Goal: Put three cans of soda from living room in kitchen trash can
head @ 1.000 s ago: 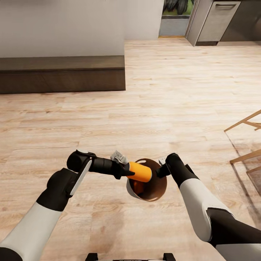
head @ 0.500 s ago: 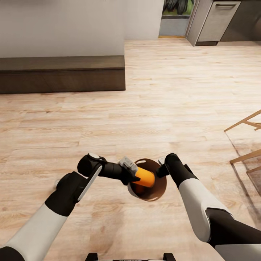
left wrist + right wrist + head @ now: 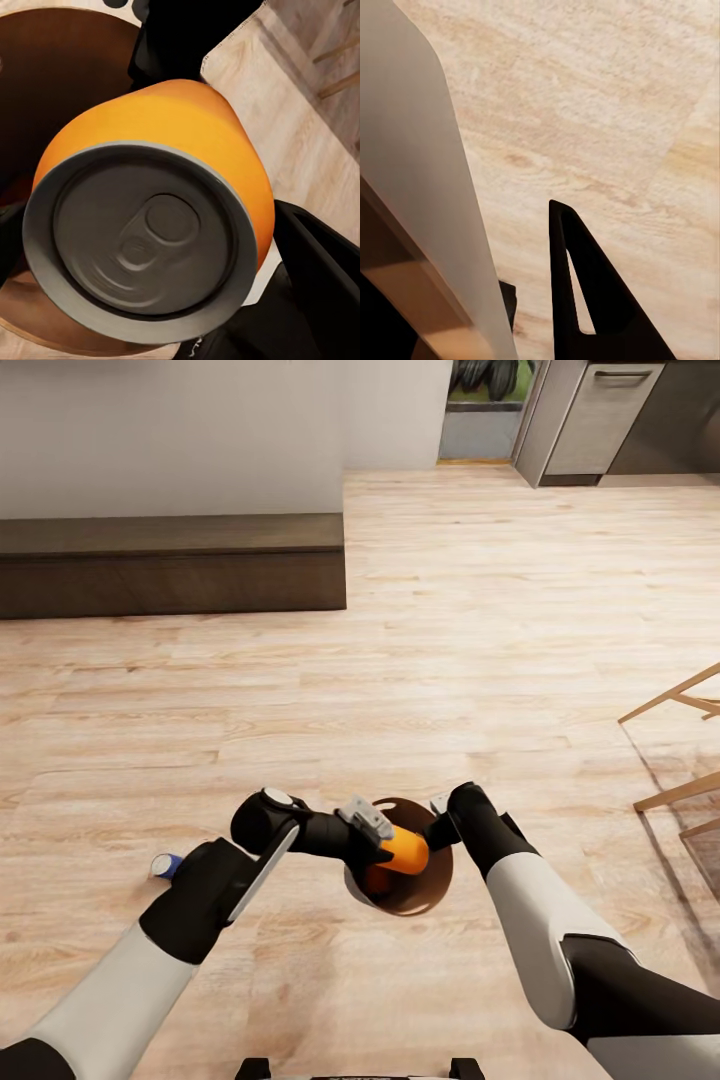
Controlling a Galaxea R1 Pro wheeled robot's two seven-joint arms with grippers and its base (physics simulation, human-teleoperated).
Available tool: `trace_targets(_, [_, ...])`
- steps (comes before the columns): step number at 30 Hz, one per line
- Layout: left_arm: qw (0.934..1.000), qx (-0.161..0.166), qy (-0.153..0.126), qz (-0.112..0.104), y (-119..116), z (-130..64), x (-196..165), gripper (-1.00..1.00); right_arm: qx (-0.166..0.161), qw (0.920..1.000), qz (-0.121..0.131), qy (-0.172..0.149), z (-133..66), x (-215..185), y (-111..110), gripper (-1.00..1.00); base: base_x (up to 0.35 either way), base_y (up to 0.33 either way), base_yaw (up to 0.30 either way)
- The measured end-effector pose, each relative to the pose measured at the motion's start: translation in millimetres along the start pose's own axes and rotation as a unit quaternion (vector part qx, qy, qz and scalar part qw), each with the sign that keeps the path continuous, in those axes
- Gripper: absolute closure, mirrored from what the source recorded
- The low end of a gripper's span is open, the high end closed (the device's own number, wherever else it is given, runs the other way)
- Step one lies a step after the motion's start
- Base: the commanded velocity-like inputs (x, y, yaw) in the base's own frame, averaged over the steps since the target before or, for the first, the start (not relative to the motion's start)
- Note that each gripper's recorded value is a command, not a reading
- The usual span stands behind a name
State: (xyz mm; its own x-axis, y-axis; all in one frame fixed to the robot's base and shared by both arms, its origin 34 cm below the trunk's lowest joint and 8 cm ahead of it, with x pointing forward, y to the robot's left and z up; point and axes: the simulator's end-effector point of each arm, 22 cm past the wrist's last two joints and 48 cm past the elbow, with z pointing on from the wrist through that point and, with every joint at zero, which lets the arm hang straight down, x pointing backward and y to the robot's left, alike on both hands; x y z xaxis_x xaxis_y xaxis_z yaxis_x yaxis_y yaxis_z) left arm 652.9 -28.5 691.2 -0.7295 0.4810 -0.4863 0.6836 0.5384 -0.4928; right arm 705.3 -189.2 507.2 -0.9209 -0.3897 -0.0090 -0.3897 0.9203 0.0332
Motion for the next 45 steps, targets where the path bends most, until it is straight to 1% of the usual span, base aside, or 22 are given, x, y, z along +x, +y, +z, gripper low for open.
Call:
trace_targets(5, [0.9999,-0.004,0.008,0.010,-7,8.7,2,1.00,-0.002,1.0000,0.000,0.000,0.1,0,2,1.00,0.000,0.000,0.000])
trace_targets(8, [0.9992,-0.021,0.020,0.028,-11,17.3,6,1.00,-0.001,1.0000,0.000,0.000,0.2,0,2,1.00,0.000,0.000,0.000])
trace_targets(14, [0.9981,-0.039,0.027,0.038,-8,20.5,9,1.00,-0.002,1.0000,0.000,0.000,0.1,-1,3,1.00,0.000,0.000,0.000])
trace_targets(15, [0.9973,-0.052,0.029,0.043,-2,20.1,10,1.00,-0.003,1.0000,0.000,0.000,0.1,-1,3,1.00,0.000,0.000,0.000])
trace_targets(17, [0.9962,-0.065,0.031,0.047,4,19.6,11,1.00,-0.002,1.0000,0.000,0.000,0.1,-1,3,1.00,0.000,0.000,0.000])
trace_targets(19, [0.9928,-0.096,0.040,0.060,17,18.3,14,1.00,-0.002,1.0000,-0.001,0.000,0.1,-1,3,1.00,0.000,0.000,0.000])
trace_targets(22, [0.9901,-0.114,0.052,0.064,28,19.5,21,1.00,-0.003,1.0000,0.000,-0.001,0.1,-1,4,1.00,0.000,0.000,0.000])
trace_targets(24, [0.9891,-0.119,0.059,0.063,32,20.6,26,1.00,-0.004,1.0000,0.000,-0.001,0.1,-1,4,1.00,0.000,0.000,0.000])
trace_targets(27, [0.9879,-0.124,0.074,0.056,38,26.3,37,1.00,-0.003,1.0000,-0.001,-0.001,0.1,-1,4,1.00,0.000,0.000,0.000])
trace_targets(31, [0.9878,-0.123,0.084,0.048,35,36.0,41,1.00,-0.003,1.0000,-0.001,-0.001,0.0,-1,5,1.00,0.000,0.000,0.000])
trace_targets(36, [0.9875,-0.124,0.086,0.046,34,40.2,41,1.00,-0.003,1.0000,-0.002,-0.001,0.0,-1,4,1.00,0.000,0.000,0.000])
trace_targets(45, [0.9874,-0.125,0.086,0.045,34,40.6,41,1.00,-0.003,1.0000,-0.002,-0.001,0.0,-1,4,1.00,0.000,0.000,0.000])
